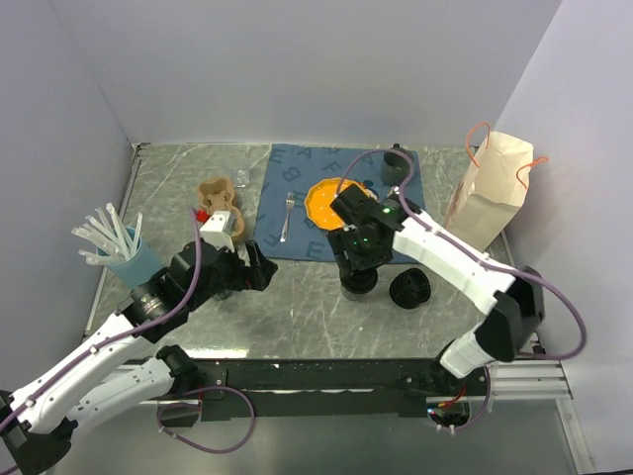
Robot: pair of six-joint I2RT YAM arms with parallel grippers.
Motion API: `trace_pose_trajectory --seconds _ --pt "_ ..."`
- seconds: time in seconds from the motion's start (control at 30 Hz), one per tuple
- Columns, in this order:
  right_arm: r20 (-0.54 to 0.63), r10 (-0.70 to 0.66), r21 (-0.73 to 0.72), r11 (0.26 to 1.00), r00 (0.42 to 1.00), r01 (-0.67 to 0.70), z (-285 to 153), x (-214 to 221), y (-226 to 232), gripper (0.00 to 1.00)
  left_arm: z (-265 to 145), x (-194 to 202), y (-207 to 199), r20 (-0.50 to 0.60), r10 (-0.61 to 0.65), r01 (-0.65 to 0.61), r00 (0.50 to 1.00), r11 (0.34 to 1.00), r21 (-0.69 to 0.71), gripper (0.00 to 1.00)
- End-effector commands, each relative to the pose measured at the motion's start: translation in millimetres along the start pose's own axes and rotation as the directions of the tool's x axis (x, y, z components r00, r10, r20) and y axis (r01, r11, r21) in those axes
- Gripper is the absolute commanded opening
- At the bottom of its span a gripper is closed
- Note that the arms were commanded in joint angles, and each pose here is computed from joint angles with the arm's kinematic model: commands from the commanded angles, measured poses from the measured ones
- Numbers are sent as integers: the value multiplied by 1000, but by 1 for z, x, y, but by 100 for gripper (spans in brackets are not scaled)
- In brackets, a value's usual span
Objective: Pack the takeout coffee
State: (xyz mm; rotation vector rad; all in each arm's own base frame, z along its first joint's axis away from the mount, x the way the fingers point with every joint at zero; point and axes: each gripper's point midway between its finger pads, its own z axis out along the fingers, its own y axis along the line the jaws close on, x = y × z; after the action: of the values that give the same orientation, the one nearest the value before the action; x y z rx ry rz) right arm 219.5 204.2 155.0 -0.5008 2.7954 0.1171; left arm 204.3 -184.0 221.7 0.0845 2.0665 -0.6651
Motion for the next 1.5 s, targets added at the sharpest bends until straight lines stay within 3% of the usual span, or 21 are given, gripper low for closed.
trace_pose_trajectory --seconds 0.0,0.3,0.67,0.87,1.17,1.47 --pt "30 69 16 997 997 -69 -33 11 -18 62 2 -15 -7 58 9 -11 998 1000 27 97" --pt "158 285 122 944 945 -306 -66 4 -99 60 2 -20 -11 59 37 -39 998 998 39 97" --pt "256 552 231 762 793 -605 -70 20 -193 60 -1 -15 -10 45 42 -44 998 998 45 97" --pt "266 599 241 717 755 -654 -67 26 -209 60 0 -13 -9 42 48 -49 998 998 43 97" --pt "295 742 282 534 601 -797 -39 73 -230 60 3 -13 -10 35 56 -58 998 997 42 97" --pt "243 825 248 456 510 -855 2 95 -229 59 1 -13 -9 36 51 -52 998 998 38 97"
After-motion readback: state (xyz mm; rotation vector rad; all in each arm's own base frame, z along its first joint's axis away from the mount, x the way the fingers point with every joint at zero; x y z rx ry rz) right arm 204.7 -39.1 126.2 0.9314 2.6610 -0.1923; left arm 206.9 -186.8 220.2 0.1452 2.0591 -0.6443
